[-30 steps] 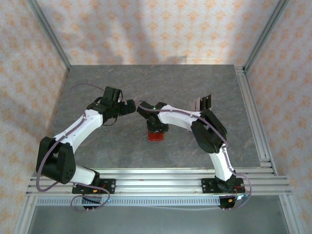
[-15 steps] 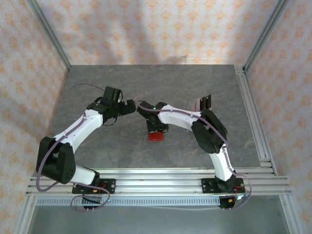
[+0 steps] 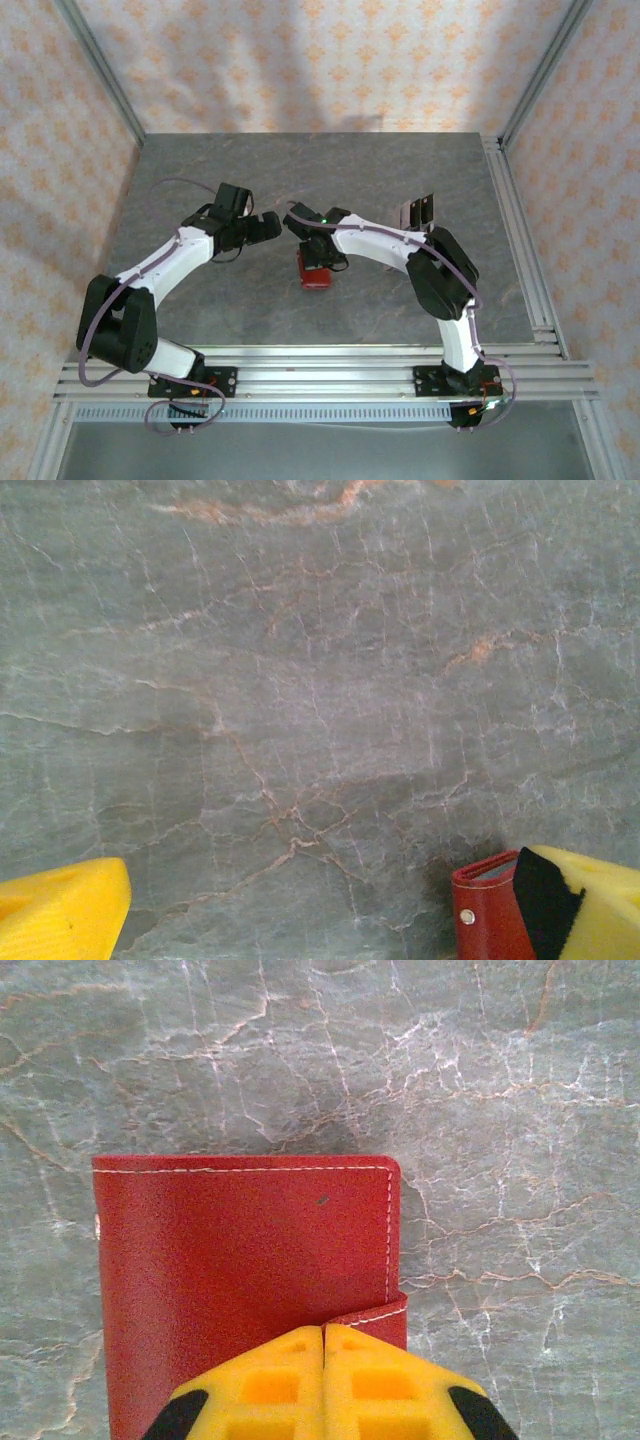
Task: Put the credit cards into the card holder
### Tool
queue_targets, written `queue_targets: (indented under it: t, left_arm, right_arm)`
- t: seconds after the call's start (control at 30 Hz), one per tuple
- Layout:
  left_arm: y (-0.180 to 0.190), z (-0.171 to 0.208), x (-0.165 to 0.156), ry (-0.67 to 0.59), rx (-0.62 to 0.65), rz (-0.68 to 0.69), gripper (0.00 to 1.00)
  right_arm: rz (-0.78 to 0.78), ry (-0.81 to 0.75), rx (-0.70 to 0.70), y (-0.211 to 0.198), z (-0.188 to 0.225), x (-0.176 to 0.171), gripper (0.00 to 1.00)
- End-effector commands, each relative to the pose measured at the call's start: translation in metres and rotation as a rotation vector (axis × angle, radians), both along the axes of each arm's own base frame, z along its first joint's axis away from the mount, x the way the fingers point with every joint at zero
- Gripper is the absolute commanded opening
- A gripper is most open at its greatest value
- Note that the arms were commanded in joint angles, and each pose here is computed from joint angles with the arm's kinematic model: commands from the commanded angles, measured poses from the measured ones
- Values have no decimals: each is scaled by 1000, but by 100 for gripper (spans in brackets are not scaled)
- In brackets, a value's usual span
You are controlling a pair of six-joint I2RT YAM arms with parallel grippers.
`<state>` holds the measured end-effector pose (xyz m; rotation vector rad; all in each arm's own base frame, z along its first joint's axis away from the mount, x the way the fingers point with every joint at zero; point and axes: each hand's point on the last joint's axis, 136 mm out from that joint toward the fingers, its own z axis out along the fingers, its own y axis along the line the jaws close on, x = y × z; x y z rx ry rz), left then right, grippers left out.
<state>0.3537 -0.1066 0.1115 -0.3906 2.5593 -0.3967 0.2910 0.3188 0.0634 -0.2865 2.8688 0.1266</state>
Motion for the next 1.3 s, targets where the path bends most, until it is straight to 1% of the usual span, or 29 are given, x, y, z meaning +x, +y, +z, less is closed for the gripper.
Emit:
queue_targets:
  t: [0.0,0.17,0.3,0.4,0.6,0.8,1.07,1.27]
  left_arm:
    - [-9,-4,0,6,-74,3,100]
    - [-24,-8,-1,4,-185,-4,97]
    - [-36,-9,2,-1,-271,-4,92]
    - [-40,-9,3,-4,-308,3,90]
    - [-52,-18,3,8,-392,17,81]
    - [-66,-25,2,16,-406,0,75]
    - [-79,-30,0,24,-400,-25,72]
    - [-90,-37,-6,38,-402,-44,62]
  right_arm:
    - [3,-51,45,3,23,2,0]
    - [-16,-71,82,3,34,5,0]
    - [-24,-75,108,5,40,7,0]
    - [-29,-75,122,6,42,9,0]
    - [-33,-71,146,11,43,10,0]
    - [-31,-69,157,14,44,10,0]
    - [-30,-69,159,15,43,10,0]
    - [-31,-69,160,15,43,11,0]
